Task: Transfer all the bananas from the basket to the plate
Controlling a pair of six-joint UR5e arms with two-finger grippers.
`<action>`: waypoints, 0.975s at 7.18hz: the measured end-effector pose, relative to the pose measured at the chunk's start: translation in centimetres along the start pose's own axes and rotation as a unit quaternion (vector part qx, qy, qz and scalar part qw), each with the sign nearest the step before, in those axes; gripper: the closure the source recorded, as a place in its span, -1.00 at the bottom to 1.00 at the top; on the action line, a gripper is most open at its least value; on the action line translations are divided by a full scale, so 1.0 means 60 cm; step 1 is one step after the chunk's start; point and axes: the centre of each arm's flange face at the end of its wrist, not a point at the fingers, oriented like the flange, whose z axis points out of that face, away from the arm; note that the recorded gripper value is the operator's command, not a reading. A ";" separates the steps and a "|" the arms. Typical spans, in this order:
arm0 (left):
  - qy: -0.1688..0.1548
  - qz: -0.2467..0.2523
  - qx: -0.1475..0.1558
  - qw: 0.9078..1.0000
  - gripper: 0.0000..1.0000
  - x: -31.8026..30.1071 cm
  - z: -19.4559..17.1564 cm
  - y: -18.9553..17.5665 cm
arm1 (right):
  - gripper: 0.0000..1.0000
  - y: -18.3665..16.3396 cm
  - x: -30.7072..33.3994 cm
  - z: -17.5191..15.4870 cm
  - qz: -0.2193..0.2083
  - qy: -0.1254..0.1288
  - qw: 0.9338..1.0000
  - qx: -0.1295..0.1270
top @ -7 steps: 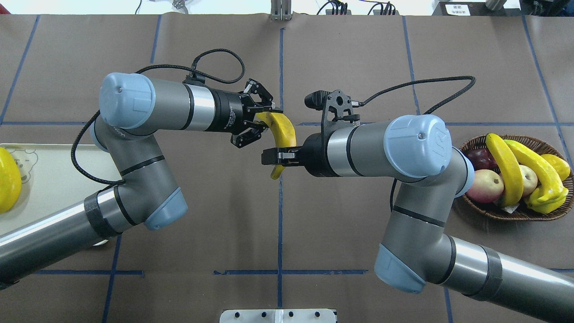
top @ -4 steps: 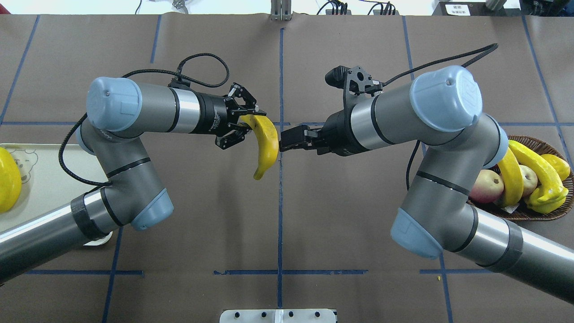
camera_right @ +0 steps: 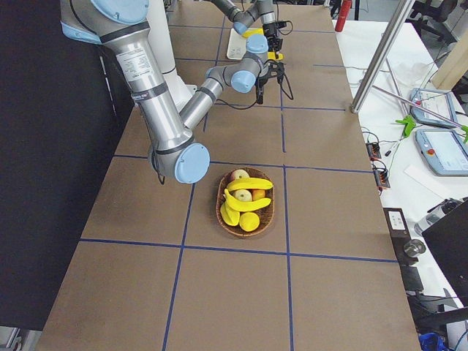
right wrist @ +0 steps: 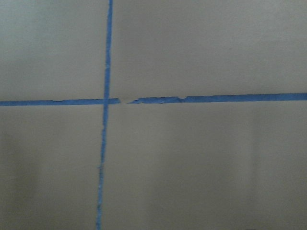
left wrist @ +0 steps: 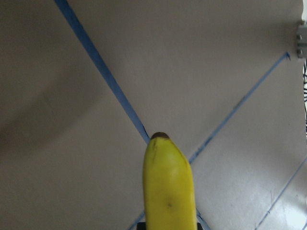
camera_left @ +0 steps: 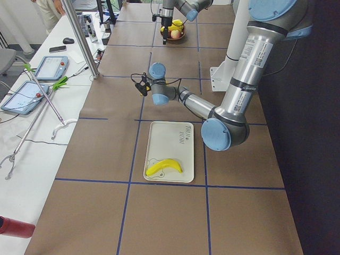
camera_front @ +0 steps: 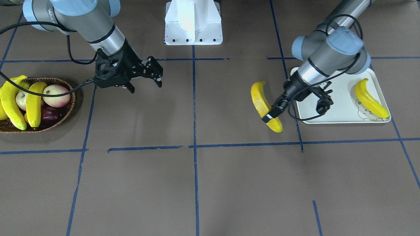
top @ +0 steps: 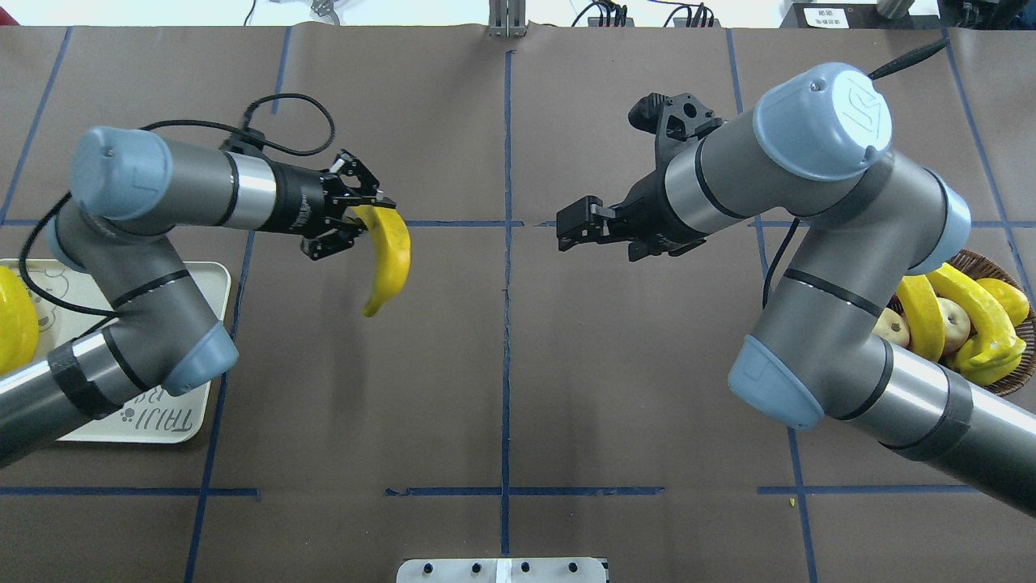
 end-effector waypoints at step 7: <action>-0.158 0.115 0.096 0.976 -0.99 -0.408 -0.163 -0.260 | -0.98 -0.027 0.164 -0.049 -0.089 0.104 0.990 -0.028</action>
